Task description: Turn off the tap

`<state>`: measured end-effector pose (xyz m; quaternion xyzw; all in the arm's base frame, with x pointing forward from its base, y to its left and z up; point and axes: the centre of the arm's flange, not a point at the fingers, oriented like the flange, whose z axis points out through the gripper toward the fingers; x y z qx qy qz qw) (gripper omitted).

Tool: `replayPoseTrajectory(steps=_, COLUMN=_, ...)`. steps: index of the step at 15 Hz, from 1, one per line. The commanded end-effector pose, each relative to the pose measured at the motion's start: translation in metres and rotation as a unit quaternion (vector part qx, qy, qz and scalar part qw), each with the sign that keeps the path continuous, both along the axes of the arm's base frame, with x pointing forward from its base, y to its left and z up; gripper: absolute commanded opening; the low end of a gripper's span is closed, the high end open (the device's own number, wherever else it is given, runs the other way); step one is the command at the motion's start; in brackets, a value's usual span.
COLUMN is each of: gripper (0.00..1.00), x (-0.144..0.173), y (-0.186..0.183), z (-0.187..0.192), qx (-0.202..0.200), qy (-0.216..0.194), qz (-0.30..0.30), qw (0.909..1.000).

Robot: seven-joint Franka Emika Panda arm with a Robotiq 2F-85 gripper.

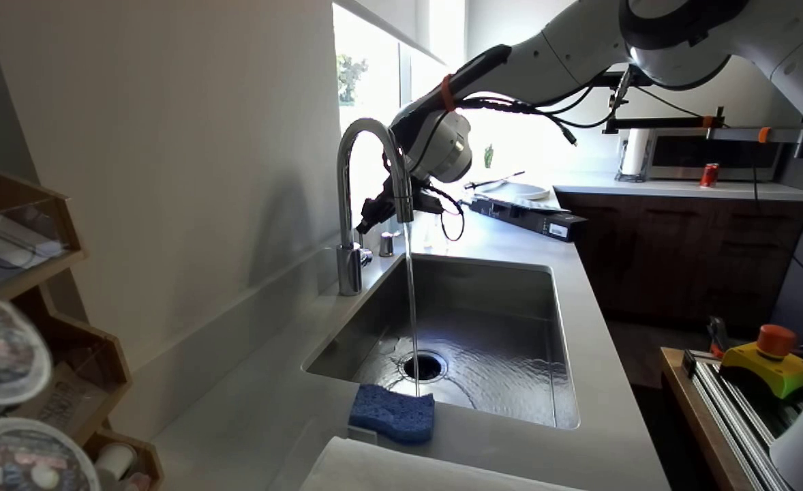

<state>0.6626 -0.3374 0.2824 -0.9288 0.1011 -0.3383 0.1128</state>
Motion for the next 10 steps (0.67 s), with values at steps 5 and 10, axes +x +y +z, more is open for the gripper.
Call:
replayPoseTrajectory(steps=5, gripper=0.03, x=-0.02, y=0.005, z=0.022, qx=0.005, qy=-0.039, qz=0.045, qw=0.9982)
replayPoseTrajectory(steps=10, gripper=0.03, x=-0.026, y=0.013, z=0.031, qx=-0.015, qy=-0.039, qz=0.064, qw=0.9971)
